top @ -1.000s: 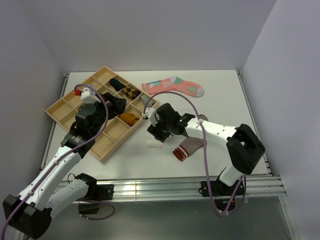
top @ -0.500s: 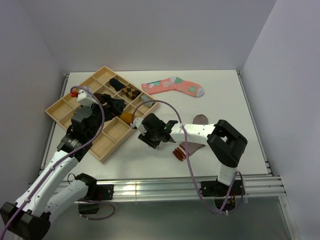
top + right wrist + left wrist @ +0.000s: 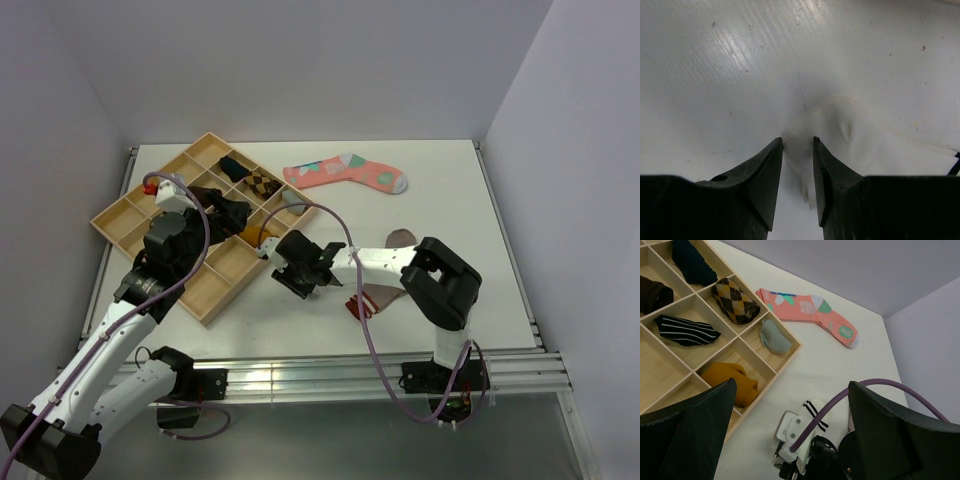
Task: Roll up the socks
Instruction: Roll the sock at the center of the board.
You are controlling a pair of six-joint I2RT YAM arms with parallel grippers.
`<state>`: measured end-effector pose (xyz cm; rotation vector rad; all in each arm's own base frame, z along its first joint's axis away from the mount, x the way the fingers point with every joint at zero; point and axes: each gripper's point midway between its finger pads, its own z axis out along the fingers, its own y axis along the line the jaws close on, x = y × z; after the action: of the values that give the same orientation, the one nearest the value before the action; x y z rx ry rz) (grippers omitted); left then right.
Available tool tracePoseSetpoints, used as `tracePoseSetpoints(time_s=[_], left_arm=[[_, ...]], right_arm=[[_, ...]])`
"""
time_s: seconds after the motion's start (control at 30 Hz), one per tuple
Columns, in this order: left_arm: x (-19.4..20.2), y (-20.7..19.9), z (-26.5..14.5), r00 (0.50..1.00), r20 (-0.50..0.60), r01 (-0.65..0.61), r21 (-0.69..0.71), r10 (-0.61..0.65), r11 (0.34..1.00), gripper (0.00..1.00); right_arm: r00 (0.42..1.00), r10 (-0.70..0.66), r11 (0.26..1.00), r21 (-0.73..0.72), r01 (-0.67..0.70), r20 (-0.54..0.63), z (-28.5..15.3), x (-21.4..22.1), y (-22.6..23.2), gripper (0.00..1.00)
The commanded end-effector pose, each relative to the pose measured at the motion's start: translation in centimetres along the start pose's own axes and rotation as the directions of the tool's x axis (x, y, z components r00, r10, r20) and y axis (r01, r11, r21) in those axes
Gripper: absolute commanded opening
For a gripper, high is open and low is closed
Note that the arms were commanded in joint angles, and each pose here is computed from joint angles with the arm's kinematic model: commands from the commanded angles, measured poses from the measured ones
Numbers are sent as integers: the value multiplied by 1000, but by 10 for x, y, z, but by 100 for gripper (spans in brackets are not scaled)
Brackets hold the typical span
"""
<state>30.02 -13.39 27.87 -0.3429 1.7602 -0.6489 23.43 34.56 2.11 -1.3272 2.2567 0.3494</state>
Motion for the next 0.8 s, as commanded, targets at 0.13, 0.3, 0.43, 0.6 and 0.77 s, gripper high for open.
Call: tracePoseSetpoints(time_s=[0.13, 0.3, 0.43, 0.6, 0.77], left_arm=[[-14, -12, -1, 999, 32, -5, 39, 3, 999, 99], [-12, -11, 0, 1000, 26, -4, 38, 3, 999, 100], [-11, -10, 1, 1000, 24, -8, 31, 7, 999, 99], [-9, -9, 2, 1000, 18, -9, 32, 8, 999, 100], [-7, -9, 3, 1000, 15, -9, 33, 8, 999, 100]], right_arm=[[999, 22, 999, 29, -23, 38, -9, -21, -1, 38], [999, 24, 999, 26, -25, 47, -15, -26, 1, 40], [999, 21, 1000, 19, -22, 32, -15, -23, 6, 41], [999, 18, 1000, 14, -19, 28, -18, -22, 10, 42], [1000, 24, 1000, 4, -24, 10, -15, -19, 12, 44]])
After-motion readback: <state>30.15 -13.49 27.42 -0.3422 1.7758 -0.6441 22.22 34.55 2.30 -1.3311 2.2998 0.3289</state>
